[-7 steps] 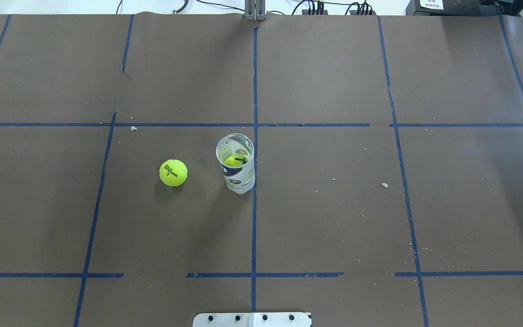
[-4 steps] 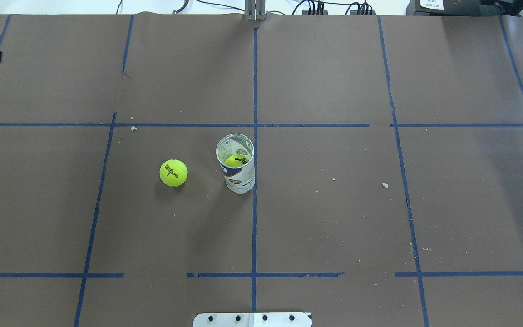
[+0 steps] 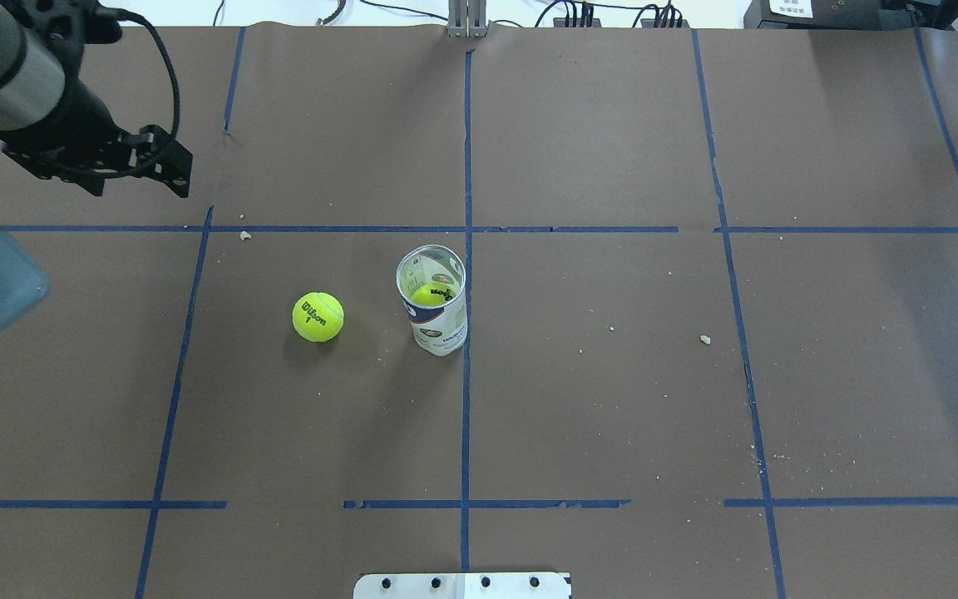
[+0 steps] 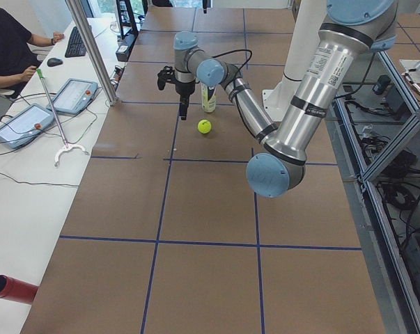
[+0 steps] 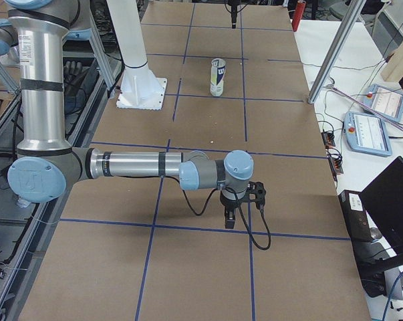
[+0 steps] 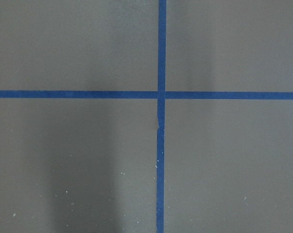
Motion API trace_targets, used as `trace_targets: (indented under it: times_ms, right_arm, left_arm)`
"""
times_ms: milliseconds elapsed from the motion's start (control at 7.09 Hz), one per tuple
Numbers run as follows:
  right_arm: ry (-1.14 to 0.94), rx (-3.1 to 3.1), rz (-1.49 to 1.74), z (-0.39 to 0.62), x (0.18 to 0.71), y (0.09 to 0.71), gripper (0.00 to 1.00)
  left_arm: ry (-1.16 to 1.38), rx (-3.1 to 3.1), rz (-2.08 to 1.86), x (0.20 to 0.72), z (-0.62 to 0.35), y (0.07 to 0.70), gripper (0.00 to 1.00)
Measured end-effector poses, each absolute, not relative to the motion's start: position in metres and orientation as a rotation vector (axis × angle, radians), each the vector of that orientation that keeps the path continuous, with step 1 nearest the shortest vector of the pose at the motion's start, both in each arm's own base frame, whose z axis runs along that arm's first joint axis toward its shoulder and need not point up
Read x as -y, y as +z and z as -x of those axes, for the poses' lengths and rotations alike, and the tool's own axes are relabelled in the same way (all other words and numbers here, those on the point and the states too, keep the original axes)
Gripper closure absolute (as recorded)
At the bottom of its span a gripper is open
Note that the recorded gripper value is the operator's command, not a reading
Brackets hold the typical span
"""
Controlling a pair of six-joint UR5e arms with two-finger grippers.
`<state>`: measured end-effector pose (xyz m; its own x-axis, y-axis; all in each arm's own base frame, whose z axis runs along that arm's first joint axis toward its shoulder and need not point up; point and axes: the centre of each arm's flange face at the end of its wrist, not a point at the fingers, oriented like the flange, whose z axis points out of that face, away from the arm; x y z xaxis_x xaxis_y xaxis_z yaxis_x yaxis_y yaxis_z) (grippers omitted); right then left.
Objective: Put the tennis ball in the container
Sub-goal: 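Move the left gripper down toward the loose yellow-green tennis ball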
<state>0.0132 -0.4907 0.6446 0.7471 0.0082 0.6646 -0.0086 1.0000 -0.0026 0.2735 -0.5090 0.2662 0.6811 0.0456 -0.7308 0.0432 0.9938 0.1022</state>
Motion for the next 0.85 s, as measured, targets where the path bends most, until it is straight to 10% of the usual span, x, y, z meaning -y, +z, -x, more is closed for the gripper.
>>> trace_targets:
  times_ms: [846]
  right_arm:
    - [0.010, 0.727, -0.001, -0.013, 0.491, 0.645, 0.00]
  left_arm:
    - [-0.033, -0.851, -0.045, 0.469, -0.436, 0.285, 0.00]
